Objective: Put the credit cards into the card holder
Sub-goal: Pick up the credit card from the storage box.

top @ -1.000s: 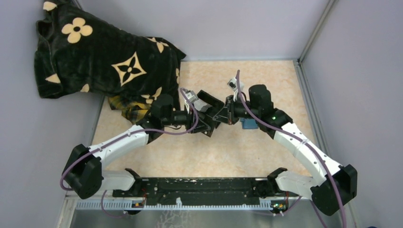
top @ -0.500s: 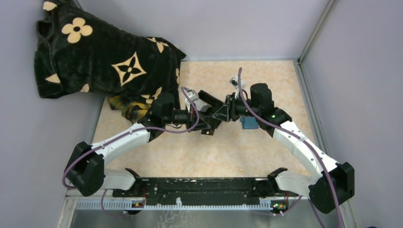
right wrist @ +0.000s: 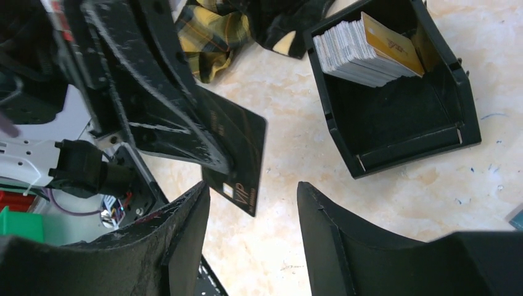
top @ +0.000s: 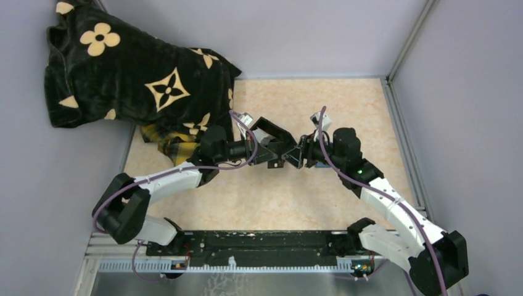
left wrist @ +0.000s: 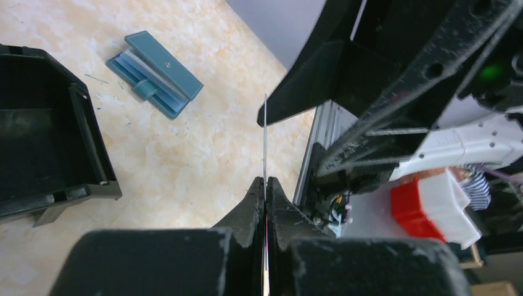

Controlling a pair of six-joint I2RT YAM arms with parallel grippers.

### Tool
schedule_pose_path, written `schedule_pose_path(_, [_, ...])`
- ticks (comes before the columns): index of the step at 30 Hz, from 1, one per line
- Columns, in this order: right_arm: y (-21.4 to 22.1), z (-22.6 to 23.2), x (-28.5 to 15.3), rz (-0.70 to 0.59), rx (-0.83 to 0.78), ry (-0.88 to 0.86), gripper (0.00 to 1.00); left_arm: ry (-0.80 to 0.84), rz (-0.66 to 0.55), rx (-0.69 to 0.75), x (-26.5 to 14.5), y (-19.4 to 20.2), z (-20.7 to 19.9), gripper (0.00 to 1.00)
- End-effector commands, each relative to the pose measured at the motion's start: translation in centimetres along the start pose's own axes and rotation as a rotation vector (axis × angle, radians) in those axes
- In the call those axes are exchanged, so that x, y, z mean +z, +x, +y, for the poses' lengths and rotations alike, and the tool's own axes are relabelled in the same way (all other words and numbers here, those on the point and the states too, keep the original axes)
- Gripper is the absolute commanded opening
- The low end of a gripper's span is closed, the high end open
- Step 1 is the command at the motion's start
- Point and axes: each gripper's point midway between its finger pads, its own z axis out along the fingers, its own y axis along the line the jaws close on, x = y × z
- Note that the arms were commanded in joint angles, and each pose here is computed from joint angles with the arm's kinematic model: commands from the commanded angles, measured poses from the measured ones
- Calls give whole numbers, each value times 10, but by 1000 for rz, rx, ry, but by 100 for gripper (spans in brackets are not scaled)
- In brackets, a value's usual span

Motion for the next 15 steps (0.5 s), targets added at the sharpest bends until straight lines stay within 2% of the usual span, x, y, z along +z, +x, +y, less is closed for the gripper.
schedule_pose_path(1, [-31, 9, 1, -126, -39, -35, 55, 80, -116, -89, 7, -20, -10, 0])
schedule_pose_path(15, [-22, -5, 11, -120, -40, -13, 52, 239, -134, -164, 20, -27, -20, 0])
